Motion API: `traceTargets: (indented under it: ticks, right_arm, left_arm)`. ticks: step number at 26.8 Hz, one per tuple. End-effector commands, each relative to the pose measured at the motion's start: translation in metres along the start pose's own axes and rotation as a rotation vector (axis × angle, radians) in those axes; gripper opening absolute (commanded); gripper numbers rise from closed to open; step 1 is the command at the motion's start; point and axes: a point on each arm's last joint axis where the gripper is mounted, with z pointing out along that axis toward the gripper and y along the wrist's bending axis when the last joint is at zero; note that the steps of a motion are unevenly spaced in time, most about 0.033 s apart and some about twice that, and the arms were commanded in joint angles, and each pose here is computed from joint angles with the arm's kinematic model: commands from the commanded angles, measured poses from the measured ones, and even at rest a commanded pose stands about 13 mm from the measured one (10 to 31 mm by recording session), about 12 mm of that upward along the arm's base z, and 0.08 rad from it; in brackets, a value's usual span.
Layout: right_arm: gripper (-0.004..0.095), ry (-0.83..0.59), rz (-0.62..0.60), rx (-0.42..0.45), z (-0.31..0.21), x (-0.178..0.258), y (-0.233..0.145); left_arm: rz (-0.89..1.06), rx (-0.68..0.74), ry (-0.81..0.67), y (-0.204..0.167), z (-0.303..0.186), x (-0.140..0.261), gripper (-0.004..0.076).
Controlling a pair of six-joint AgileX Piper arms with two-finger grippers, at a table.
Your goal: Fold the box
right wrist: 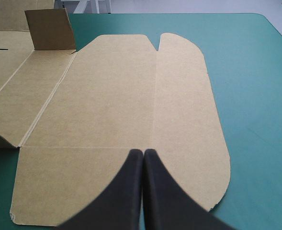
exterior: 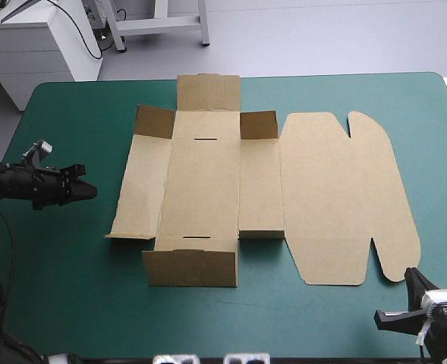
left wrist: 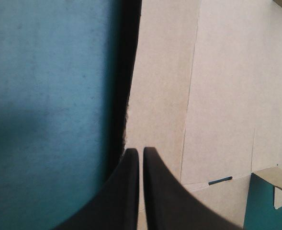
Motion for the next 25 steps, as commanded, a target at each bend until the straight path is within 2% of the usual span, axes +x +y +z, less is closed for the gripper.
traceTargets:
  ticks: [1,5,9,11,12,13,17,22,25]
  right_arm:
    - [-0.0020,-0.126,0.000,0.007,-0.008,-0.012,0.001]
    - [-0.0020,-0.126,0.000,0.007,-0.008,-0.012,0.001]
    - [-0.0020,-0.126,0.000,0.007,-0.008,-0.012,0.001]
    - [-0.0020,-0.126,0.000,0.007,-0.008,-0.012,0.001]
    - [-0.0020,-0.126,0.000,0.007,-0.008,-0.012,0.001]
    - [-0.0020,-0.126,0.000,0.007,-0.008,-0.012,0.001]
    - [-0.0020,-0.126,0.000,0.007,-0.008,-0.012,0.001]
    - [-0.0020,-0.126,0.000,0.007,-0.008,-0.012,0.001]
    - [-0.0020,-0.126,0.000,0.007,-0.008,-0.012,0.001]
  left_arm:
    - [0.010,0.091,0.010,-0.013,-0.007,-0.003,0.0014]
    - [-0.012,0.070,0.005,-0.001,0.006,-0.008,0.0014]
    - [0.069,0.058,0.001,-0.002,0.015,-0.011,0.0043]
    - [0.117,0.061,0.013,-0.008,0.022,-0.011,0.0122]
    - [0.132,0.066,0.026,-0.010,0.026,-0.011,0.0219]
    - [0.134,0.067,0.034,-0.010,0.029,-0.010,0.0282]
    - [0.078,0.064,0.040,-0.009,0.031,-0.011,0.0475]
    - [0.074,0.060,0.035,-0.011,0.038,-0.012,0.0491]
    - [0.097,0.077,0.095,-0.019,0.056,-0.008,0.0491]
